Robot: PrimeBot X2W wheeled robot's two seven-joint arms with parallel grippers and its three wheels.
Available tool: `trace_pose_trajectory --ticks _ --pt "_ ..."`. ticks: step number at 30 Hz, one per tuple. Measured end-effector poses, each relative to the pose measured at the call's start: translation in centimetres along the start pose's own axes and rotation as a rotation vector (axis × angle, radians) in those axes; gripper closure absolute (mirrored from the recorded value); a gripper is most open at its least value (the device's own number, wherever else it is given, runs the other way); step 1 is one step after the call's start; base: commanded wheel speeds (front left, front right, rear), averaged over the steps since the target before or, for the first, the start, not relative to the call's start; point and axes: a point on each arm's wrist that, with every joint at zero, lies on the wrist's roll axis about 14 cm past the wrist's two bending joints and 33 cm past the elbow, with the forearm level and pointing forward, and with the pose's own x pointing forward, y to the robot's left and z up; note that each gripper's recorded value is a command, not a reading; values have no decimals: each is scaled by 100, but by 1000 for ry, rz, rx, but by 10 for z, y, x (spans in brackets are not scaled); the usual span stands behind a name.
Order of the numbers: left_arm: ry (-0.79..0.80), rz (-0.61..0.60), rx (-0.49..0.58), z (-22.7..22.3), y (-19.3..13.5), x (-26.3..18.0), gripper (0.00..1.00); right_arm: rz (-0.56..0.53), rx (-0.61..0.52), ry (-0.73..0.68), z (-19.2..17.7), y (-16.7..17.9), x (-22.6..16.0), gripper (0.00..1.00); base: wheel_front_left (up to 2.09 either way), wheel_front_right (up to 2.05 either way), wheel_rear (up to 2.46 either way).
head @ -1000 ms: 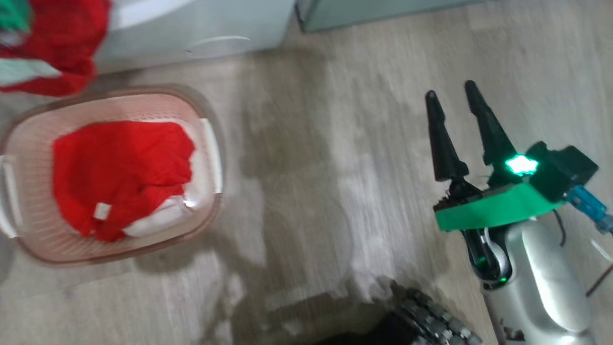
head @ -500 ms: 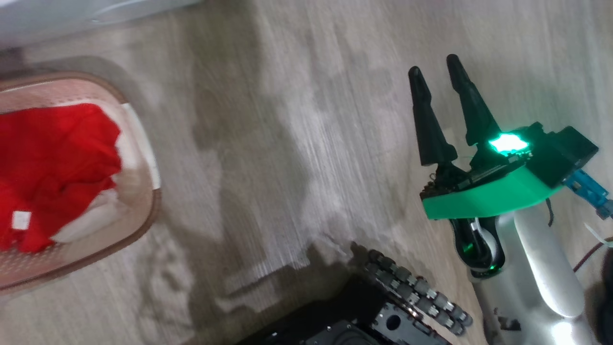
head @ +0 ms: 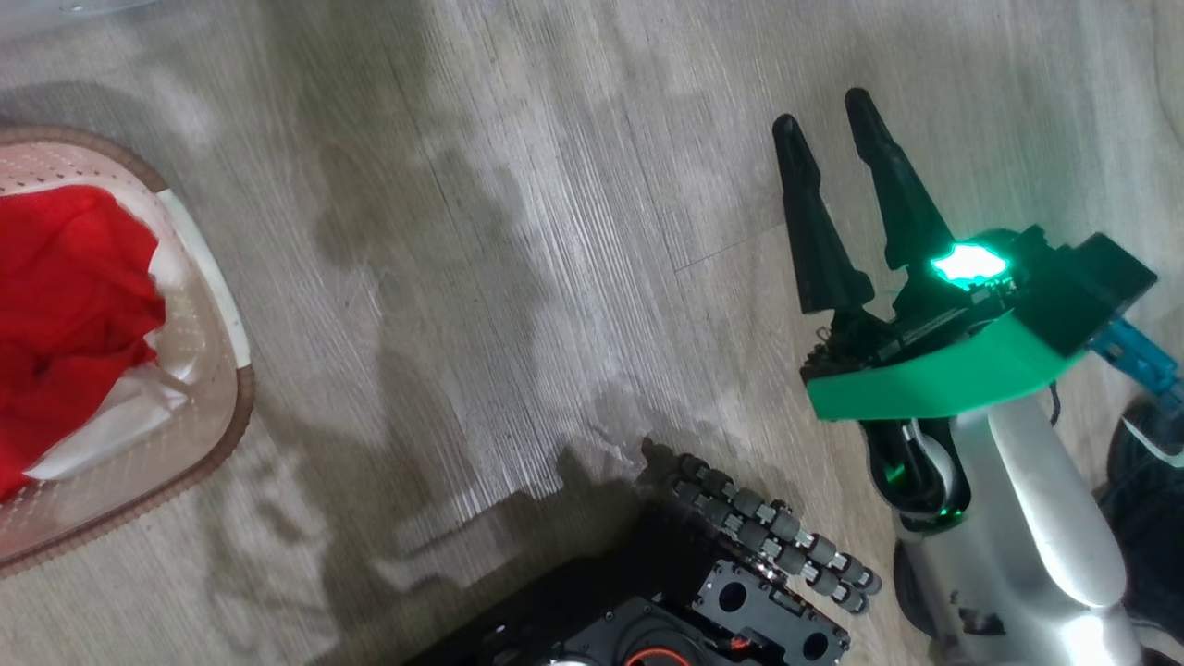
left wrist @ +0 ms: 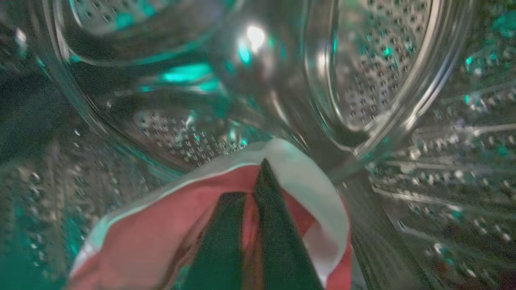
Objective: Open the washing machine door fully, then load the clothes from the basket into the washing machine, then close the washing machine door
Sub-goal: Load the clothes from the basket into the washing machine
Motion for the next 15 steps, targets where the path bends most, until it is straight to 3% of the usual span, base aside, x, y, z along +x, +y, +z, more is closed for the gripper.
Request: trace_pose_trajectory --ticks 4,15 --pt "-17 15 6 -4 9 0 100 9 3 4 -3 3 3 0 0 0 0" --pt "180 20 14 -65 19 -24 100 36 21 0 -5 12 7 0 0 0 0"
